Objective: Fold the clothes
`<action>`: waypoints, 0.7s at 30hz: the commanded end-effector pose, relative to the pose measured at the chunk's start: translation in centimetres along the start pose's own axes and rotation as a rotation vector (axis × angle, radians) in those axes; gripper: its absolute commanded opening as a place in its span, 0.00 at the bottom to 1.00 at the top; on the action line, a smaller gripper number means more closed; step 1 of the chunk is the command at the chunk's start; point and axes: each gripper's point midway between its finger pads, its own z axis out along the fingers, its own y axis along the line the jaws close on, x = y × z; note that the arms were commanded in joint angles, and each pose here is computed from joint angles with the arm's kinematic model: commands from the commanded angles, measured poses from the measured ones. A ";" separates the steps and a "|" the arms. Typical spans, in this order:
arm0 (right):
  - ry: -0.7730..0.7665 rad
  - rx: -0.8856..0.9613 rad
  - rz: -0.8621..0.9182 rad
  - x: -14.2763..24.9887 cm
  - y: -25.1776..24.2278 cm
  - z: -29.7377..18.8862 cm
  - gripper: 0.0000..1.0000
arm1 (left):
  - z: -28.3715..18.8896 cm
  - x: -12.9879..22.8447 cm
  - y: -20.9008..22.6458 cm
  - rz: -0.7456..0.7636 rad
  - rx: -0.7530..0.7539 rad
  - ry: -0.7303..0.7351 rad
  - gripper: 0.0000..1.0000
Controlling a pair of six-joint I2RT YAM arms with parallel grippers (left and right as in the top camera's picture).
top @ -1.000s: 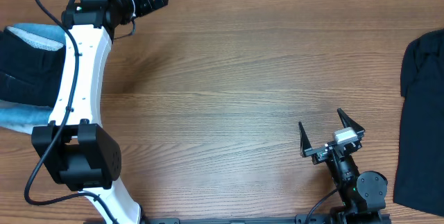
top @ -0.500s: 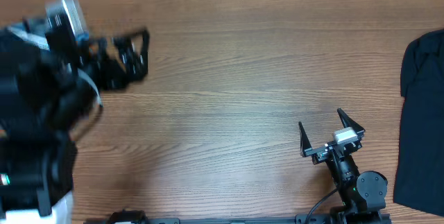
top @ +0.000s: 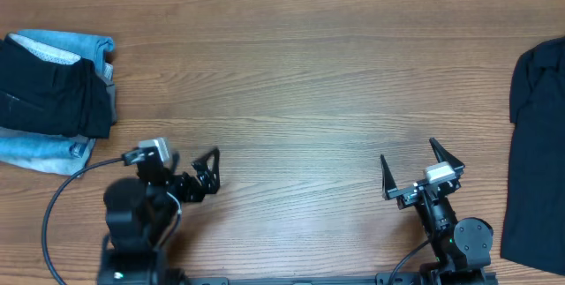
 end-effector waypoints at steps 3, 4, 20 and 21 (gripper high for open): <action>-0.002 0.001 -0.003 0.2 0.0 0.0 1.00 | 0.1 -0.8 2.4 0.049 -0.044 -0.247 1.00; -0.002 0.001 -0.003 0.2 0.0 0.0 1.00 | 0.0 -0.9 2.7 0.052 -0.054 -0.273 1.00; -0.001 0.001 -0.003 0.2 0.0 0.0 1.00 | -1.1 0.5 4.9 0.305 -0.172 -0.342 1.00; -0.002 0.001 -0.003 0.2 0.0 0.0 1.00 | -1.3 0.2 4.7 0.332 -0.171 -0.357 1.00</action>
